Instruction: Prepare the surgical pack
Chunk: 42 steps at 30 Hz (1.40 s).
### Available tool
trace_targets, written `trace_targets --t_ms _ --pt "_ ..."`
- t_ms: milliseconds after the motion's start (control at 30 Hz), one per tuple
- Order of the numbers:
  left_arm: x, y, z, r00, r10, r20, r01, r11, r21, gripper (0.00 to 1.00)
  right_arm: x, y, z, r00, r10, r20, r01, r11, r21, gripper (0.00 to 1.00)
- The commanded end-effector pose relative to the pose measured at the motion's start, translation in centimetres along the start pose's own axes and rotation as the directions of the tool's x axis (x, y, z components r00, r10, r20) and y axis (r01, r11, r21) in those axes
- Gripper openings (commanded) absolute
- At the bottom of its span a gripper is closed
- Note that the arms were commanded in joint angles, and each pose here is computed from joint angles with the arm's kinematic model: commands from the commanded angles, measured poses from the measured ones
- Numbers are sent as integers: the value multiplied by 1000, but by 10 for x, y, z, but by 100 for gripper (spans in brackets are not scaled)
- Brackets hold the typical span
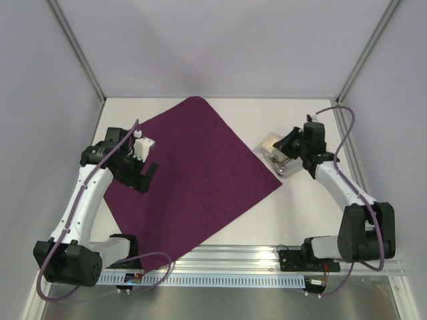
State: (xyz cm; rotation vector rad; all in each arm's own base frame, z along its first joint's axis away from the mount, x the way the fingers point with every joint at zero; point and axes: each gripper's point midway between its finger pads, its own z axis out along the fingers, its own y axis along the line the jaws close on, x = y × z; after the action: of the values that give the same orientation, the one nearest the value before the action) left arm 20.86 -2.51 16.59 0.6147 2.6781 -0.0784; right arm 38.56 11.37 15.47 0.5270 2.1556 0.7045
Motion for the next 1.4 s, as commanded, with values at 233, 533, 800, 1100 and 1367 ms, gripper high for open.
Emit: trace_targets --t_ms 233,533,800,1100,1367 --pt "-9 2 2 1000 -12 -6 12 1000 7 100 -23 -106 -47 979 144 142 -169 968 187 1" --pt "-11 7 8 1000 -6 -25 5 1000 -9 100 -30 -110 -25 986 139 89 -151 978 141 0" --pt "-12 9 10 999 -7 -40 6 1000 -12 100 -11 -134 -5 981 188 43 -193 962 192 1" --pt "-10 6 10 999 -6 -33 6 1000 0 100 -9 -150 0 982 186 15 -183 945 271 11" --pt "-11 5 7 1000 -2 -18 2 1000 0 100 -47 -126 -31 994 74 78 -94 949 302 48"
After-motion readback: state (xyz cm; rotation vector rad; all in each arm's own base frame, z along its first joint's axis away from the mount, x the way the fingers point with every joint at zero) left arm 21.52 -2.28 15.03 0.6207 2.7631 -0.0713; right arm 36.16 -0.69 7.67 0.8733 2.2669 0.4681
